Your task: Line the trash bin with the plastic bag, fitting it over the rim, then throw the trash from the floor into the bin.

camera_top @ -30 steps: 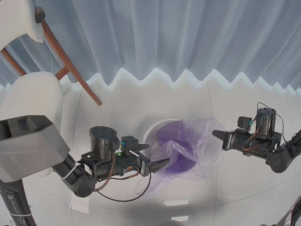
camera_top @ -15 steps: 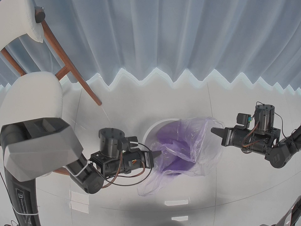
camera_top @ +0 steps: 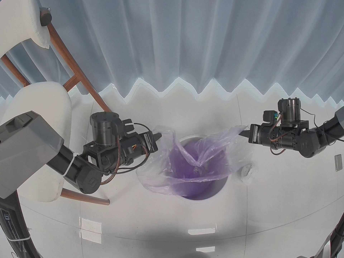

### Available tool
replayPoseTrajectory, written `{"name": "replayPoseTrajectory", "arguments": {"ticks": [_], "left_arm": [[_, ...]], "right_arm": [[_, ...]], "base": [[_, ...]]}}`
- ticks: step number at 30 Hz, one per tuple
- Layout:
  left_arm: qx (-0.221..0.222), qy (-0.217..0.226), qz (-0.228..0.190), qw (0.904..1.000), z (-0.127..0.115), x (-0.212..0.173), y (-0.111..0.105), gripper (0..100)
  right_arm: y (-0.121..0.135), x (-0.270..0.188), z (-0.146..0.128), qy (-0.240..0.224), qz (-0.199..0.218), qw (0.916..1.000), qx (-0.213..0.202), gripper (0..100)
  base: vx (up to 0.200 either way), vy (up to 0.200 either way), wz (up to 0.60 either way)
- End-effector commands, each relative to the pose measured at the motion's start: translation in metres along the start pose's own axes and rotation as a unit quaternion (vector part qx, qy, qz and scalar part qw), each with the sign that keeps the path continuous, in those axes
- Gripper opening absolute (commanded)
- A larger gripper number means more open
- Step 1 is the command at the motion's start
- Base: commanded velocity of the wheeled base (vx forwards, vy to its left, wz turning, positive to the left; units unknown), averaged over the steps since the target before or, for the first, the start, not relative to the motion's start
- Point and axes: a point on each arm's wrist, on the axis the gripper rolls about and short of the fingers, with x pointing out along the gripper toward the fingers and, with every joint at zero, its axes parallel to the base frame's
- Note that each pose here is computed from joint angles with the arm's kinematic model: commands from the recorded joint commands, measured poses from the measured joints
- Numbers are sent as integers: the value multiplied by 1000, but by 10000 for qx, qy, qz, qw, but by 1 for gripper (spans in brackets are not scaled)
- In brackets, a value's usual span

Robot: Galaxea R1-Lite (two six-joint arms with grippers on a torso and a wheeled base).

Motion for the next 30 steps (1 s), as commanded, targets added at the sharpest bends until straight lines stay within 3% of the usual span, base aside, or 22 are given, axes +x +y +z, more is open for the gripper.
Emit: {"name": "replayPoseTrajectory", "arguments": {"ticks": [1,5,11,15,21,30], "left_arm": [[-2,-183,106,9998,5,28,9,0],[-36,-238,303,9993,15,46,17,0],[-204,156,797,9965,40,54,23,0],[-279,183,995,9945,56,63,27,0],[-247,-156,1492,9884,57,81,41,0],[-336,405,1943,9795,26,87,58,0]], "right_arm": [[-20,45,5,214,-83,9997,50,0],[-25,62,17,262,-116,9996,73,0],[-36,80,45,112,-189,9997,65,0],[-39,85,58,165,-244,9995,101,0],[-53,92,58,207,-367,9990,164,0],[-62,94,50,389,-551,9973,276,0]], "base": [[0,0,0],[0,0,0],[0,0,0],[0,0,0],[0,0,0],[0,0,0]]}}
